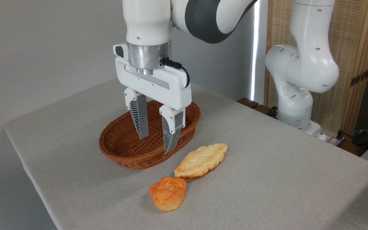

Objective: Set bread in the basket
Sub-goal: 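Move the open gripper from the basket toward the round orange roll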

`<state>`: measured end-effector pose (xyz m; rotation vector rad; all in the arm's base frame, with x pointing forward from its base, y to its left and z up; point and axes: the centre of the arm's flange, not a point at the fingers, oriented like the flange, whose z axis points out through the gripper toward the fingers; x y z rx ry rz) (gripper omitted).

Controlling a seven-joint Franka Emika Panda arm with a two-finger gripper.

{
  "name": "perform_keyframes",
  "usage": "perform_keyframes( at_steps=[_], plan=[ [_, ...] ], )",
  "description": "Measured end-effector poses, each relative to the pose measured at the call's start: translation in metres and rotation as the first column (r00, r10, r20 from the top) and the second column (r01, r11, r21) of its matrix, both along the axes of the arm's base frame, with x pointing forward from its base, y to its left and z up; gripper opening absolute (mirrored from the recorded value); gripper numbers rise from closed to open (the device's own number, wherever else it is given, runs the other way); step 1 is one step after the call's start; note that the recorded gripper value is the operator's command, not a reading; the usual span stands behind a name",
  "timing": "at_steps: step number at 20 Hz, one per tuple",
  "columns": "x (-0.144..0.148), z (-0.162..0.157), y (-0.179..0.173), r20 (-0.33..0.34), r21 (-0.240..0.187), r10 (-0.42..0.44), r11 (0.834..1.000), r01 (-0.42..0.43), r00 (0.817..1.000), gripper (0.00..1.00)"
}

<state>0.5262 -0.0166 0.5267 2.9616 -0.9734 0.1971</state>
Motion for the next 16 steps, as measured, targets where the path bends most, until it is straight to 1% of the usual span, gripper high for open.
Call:
perform_keyframes(
  at_steps=[1, 4, 9, 16],
  plan=[
    [0.002, -0.0042, -0.0003, -0.008, 0.002, 0.0, 1.0, 0.0, 1.0, 1.0],
    [0.0021, -0.0037, -0.0011, -0.007, 0.001, -0.001, 1.0, 0.001, 1.0, 1.0],
    [0.0039, 0.0037, -0.0036, 0.008, -0.002, -0.005, 1.0, 0.005, 1.0, 1.0],
    [0.004, 0.0045, -0.0064, 0.009, -0.003, -0.006, 1.0, 0.006, 1.0, 1.0]
  ],
)
